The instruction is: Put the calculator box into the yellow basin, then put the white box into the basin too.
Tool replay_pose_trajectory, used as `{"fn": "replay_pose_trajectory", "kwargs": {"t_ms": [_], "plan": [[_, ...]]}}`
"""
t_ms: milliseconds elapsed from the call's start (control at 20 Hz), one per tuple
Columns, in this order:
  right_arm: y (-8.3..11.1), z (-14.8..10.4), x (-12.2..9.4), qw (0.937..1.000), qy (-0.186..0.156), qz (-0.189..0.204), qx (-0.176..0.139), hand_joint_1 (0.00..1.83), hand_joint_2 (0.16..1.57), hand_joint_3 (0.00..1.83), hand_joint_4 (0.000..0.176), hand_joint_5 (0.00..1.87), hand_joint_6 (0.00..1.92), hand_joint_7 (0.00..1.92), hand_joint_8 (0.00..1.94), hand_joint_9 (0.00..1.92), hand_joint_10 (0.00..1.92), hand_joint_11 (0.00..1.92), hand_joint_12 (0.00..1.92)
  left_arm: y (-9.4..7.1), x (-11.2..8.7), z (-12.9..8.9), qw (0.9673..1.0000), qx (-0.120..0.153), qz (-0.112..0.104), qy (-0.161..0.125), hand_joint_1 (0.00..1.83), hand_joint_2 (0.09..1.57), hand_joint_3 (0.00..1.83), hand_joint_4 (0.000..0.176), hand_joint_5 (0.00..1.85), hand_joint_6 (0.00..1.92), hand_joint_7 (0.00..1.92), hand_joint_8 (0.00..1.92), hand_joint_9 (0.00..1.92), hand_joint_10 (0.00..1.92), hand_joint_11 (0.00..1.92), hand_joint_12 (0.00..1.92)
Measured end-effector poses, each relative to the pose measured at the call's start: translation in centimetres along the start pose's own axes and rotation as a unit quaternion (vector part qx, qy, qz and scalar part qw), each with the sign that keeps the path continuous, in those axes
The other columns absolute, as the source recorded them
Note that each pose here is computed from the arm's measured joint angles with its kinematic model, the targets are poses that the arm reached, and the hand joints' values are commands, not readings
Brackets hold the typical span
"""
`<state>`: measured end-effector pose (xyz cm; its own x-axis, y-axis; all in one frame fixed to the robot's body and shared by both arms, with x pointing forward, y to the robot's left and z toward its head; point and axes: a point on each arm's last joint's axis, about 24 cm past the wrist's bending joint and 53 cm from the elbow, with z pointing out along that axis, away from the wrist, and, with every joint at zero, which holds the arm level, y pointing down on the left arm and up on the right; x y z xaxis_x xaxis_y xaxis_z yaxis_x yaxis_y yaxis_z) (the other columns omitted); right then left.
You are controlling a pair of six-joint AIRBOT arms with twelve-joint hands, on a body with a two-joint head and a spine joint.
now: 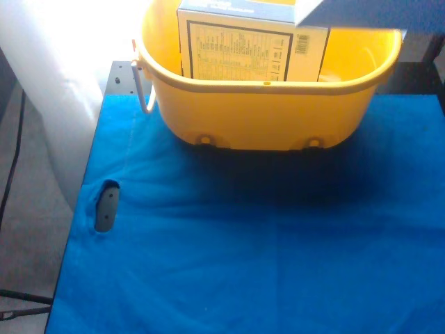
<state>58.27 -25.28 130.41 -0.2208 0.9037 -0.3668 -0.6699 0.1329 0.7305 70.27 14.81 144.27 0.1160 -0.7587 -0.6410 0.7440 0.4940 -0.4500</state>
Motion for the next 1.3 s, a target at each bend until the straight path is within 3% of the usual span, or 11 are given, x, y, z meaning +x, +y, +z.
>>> {"fn": "replay_pose_trajectory", "kwargs": {"t_ms": [50, 200, 250, 650, 750, 850, 1000, 1050, 1100, 1200, 1300], "plan": [[0.1, 0.4, -0.5, 0.9999, -0.006, -0.007, -0.005, 1.35, 1.15, 0.00, 0.000, 0.95, 1.17, 0.88, 1.05, 0.79, 1.23, 0.67, 1.11, 0.0, 0.3, 0.1, 1.0000, -0.002, -0.001, 0.005, 0.35, 1.37, 0.00, 0.000, 0.18, 0.01, 0.10, 0.00, 0.06, 0.05, 0.00, 0.45], [-0.7, 2.6, -1.2, 0.9997, -0.021, -0.010, -0.012, 1.35, 1.16, 0.00, 0.000, 0.94, 1.20, 0.84, 1.07, 0.76, 1.26, 0.66, 1.11, -0.1, 0.4, 0.1, 1.0000, 0.000, -0.001, 0.004, 0.38, 1.33, 0.00, 0.000, 0.24, 0.02, 0.16, 0.00, 0.13, 0.07, 0.00, 0.95], [-1.0, 3.2, -1.0, 0.9997, -0.020, -0.007, -0.013, 1.35, 1.16, 0.00, 0.000, 0.94, 1.20, 0.84, 1.07, 0.76, 1.26, 0.66, 1.11, -0.1, 0.4, 0.1, 1.0000, 0.000, -0.002, 0.004, 0.38, 1.33, 0.00, 0.000, 0.24, 0.02, 0.16, 0.00, 0.13, 0.07, 0.00, 0.95], [-4.6, 8.6, 1.6, 0.9997, -0.009, 0.020, 0.004, 1.35, 1.15, 0.00, 0.000, 0.95, 1.18, 0.87, 1.05, 0.79, 1.23, 0.67, 1.11, 0.5, -0.5, -0.2, 1.0000, -0.008, -0.001, -0.003, 0.34, 1.33, 0.00, 0.000, 0.24, 0.03, 0.11, 0.02, 0.10, 0.05, 0.00, 0.51], [-5.3, 9.8, 2.5, 0.9995, -0.011, 0.030, 0.002, 1.35, 1.16, 0.00, 0.000, 0.94, 1.20, 0.84, 1.07, 0.76, 1.26, 0.66, 1.11, 0.4, -0.3, -0.1, 1.0000, -0.005, 0.001, -0.002, 0.34, 1.33, 0.00, 0.000, 0.29, 0.03, 0.19, 0.03, 0.14, 0.06, 0.00, 0.56], [-6.9, 10.6, 3.8, 0.9991, -0.002, 0.037, 0.023, 1.36, 1.13, 0.00, 0.000, 0.93, 1.13, 0.95, 1.01, 0.84, 1.20, 0.67, 1.12, 0.3, -0.3, -0.1, 1.0000, -0.004, 0.002, -0.001, 0.44, 1.29, 0.00, 0.000, 0.41, 0.02, 0.38, 0.02, 0.25, 0.16, 0.00, 0.99], [-9.1, 10.7, 6.1, 0.9969, 0.020, 0.049, 0.058, 1.35, 1.15, 0.00, 0.000, 0.95, 1.17, 0.88, 1.05, 0.79, 1.23, 0.67, 1.11, 0.4, -0.3, -0.1, 1.0000, -0.007, -0.002, -0.002, 0.32, 1.30, 0.01, 0.000, 0.38, 0.00, 0.29, 0.00, 0.17, 0.12, 0.00, 0.93], [-9.4, 10.7, 6.5, 0.9964, 0.023, 0.052, 0.063, 1.24, 1.19, 0.00, 0.000, 0.94, 1.17, 0.74, 1.24, 0.65, 1.14, 0.47, 1.45, 0.3, -0.4, -0.1, 1.0000, -0.005, -0.001, -0.003, 0.33, 1.32, 0.01, 0.000, 0.30, 0.00, 0.23, 0.00, 0.16, 0.10, 0.00, 0.86], [-9.5, 10.7, 6.7, 0.9961, 0.025, 0.053, 0.067, 1.30, 1.24, 0.00, 0.000, 0.85, 1.30, 0.64, 1.33, 0.62, 1.47, 0.47, 1.56, 0.2, -0.5, 0.0, 1.0000, -0.003, 0.000, -0.005, 0.31, 1.35, 0.01, 0.000, 0.26, 0.00, 0.19, 0.00, 0.15, 0.08, 0.00, 0.78], [-9.7, 10.7, 6.5, 0.9961, 0.025, 0.049, 0.069, 1.19, 1.24, 0.00, 0.000, 0.85, 1.36, 0.63, 1.34, 0.58, 1.10, 0.44, 1.56, 0.2, -0.5, 0.0, 1.0000, -0.003, 0.000, -0.005, 0.41, 1.36, 0.00, 0.000, 0.30, 0.01, 0.20, 0.01, 0.17, 0.08, 0.00, 0.85], [-9.9, 10.7, 6.2, 0.9961, 0.024, 0.046, 0.072, 1.19, 1.22, 0.00, 0.000, 0.87, 1.26, 0.70, 1.36, 0.62, 1.28, 0.51, 1.73, 0.0, -0.4, 0.0, 1.0000, -0.002, -0.002, -0.004, 0.54, 1.27, 0.00, 0.000, 0.38, 0.04, 0.29, 0.03, 0.23, 0.11, 0.00, 1.03]]}}
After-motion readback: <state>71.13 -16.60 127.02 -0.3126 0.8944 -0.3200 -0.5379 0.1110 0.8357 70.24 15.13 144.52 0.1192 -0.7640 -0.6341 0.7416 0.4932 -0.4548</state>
